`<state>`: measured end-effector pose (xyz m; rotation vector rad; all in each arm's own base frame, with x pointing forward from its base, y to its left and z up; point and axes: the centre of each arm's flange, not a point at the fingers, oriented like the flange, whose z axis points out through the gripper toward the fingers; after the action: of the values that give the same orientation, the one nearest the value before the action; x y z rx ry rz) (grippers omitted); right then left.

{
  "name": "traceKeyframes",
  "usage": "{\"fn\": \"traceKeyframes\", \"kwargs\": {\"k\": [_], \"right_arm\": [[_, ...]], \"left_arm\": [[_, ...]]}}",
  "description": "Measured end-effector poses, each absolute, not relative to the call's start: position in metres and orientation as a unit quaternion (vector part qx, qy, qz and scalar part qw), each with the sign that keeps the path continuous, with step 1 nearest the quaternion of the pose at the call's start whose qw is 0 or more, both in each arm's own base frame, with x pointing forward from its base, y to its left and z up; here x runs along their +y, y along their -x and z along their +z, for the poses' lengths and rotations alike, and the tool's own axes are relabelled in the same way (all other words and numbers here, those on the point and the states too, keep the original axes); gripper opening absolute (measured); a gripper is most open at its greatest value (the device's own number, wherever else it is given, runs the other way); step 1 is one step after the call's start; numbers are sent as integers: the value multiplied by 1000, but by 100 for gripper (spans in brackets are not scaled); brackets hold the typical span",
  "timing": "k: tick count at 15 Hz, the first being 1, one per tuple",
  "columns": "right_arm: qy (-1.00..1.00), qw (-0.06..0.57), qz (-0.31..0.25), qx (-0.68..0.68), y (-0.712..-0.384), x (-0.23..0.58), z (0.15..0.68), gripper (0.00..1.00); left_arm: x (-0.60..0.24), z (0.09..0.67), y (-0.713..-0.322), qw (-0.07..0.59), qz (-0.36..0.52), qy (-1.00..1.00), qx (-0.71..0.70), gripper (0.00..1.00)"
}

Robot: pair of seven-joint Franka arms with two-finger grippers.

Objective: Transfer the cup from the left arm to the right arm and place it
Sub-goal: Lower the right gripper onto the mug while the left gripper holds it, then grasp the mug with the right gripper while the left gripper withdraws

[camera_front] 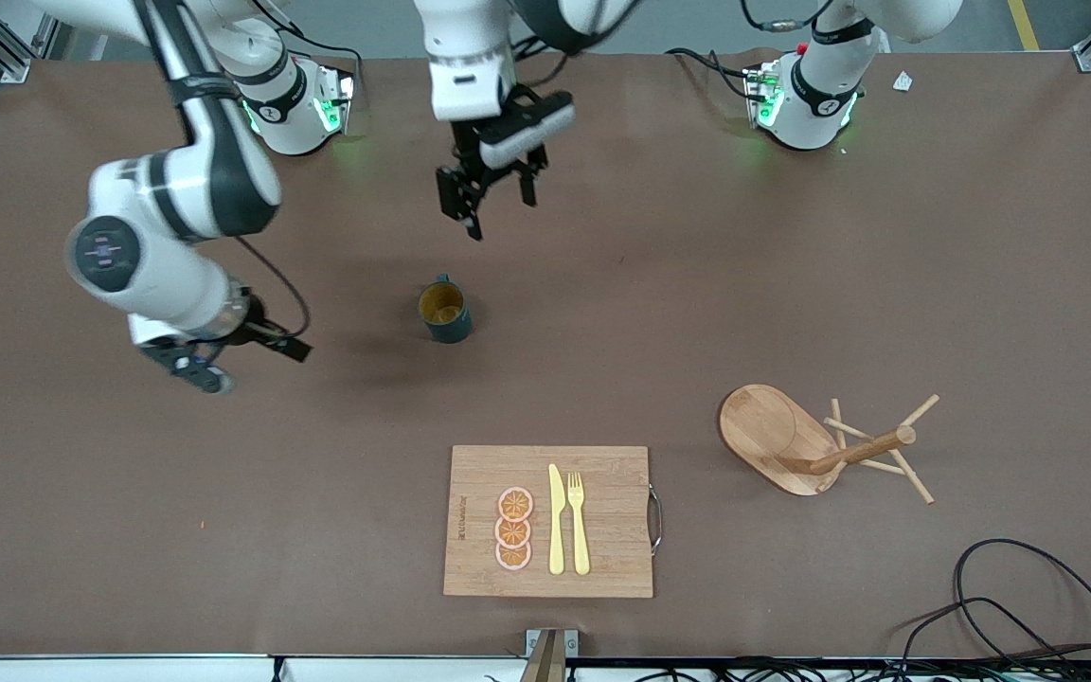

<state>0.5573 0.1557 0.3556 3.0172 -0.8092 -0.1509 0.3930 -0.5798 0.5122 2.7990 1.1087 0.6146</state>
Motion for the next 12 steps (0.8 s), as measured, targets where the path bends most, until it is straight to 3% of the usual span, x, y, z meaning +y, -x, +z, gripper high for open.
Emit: {"fn": "traceKeyframes", "kwargs": {"k": [7,12], "right_arm": [[-982,-5,-20,-188,-508,260,330,100],[-993,-14,-5,-117,-476,294,305,100]], "left_arm": [[-381,551,-565,-7,125,-954,273,100],[-256,570,-610,-60,92,-976,188,100]]}}
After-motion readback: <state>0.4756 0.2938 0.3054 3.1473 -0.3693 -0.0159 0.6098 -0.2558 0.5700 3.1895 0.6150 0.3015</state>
